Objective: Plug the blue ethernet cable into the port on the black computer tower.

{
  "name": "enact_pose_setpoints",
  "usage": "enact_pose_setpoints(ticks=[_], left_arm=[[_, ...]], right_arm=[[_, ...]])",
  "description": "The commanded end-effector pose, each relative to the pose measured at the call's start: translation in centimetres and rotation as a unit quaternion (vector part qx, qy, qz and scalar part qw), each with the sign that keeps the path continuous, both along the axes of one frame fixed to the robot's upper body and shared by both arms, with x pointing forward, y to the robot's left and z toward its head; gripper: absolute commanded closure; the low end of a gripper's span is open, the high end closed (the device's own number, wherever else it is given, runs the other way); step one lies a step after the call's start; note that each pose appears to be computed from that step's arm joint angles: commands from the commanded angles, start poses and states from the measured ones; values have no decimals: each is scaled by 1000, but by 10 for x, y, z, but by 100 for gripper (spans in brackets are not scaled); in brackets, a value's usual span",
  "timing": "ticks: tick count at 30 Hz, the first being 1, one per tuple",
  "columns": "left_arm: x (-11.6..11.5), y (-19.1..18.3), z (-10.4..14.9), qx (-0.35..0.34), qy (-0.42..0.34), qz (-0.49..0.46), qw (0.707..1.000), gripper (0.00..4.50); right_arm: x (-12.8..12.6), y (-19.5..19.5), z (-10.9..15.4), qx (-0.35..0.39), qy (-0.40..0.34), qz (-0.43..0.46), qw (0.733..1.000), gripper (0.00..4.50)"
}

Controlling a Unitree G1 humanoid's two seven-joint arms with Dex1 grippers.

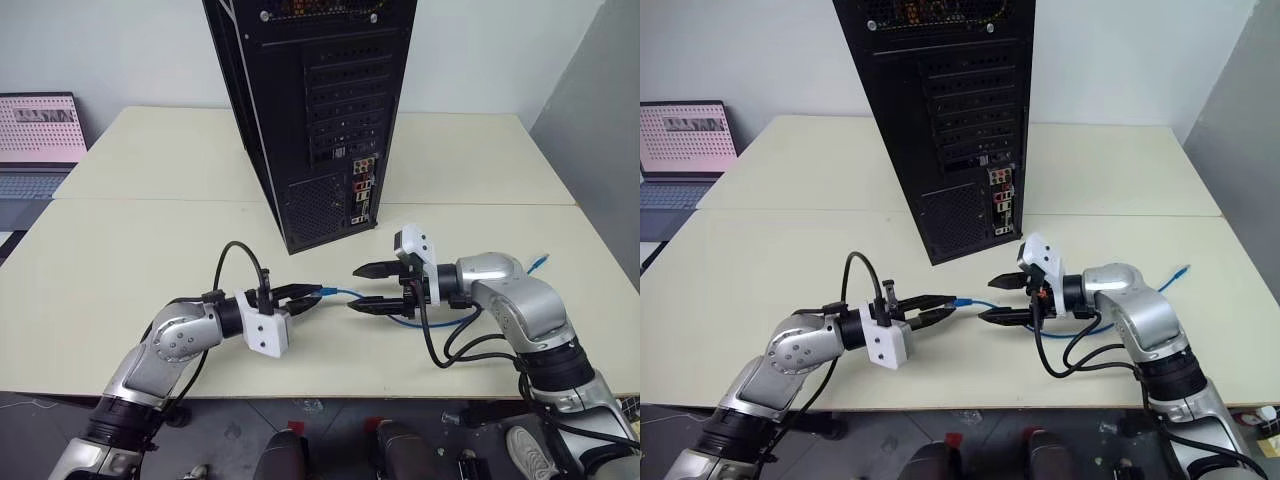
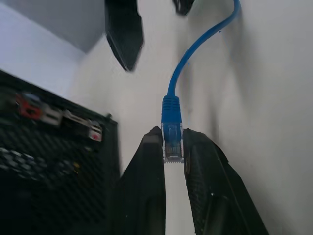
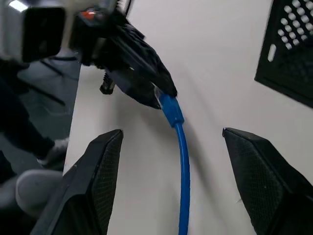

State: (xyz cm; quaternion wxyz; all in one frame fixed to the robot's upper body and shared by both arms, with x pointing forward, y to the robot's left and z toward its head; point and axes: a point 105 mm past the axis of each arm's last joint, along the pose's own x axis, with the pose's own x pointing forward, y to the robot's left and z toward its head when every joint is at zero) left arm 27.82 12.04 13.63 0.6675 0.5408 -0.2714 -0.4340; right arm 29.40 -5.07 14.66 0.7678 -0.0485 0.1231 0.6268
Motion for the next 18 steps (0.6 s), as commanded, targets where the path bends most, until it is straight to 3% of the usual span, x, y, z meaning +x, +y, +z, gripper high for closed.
enact_pose_setpoints(ticks=[1,12,18], left_arm=[[-9,-6,18,-24,-100,-25,994,424],[-11,-7,16,-29,-133,-21,990,424],[-10,-5,16,-28,-133,-15,991,424]], right_arm=[[-6,9,16,40,2,-9,999,106],[-10,20,25,69,13,-1,998,106],[-5,21,26,71,11,-5,997,225]])
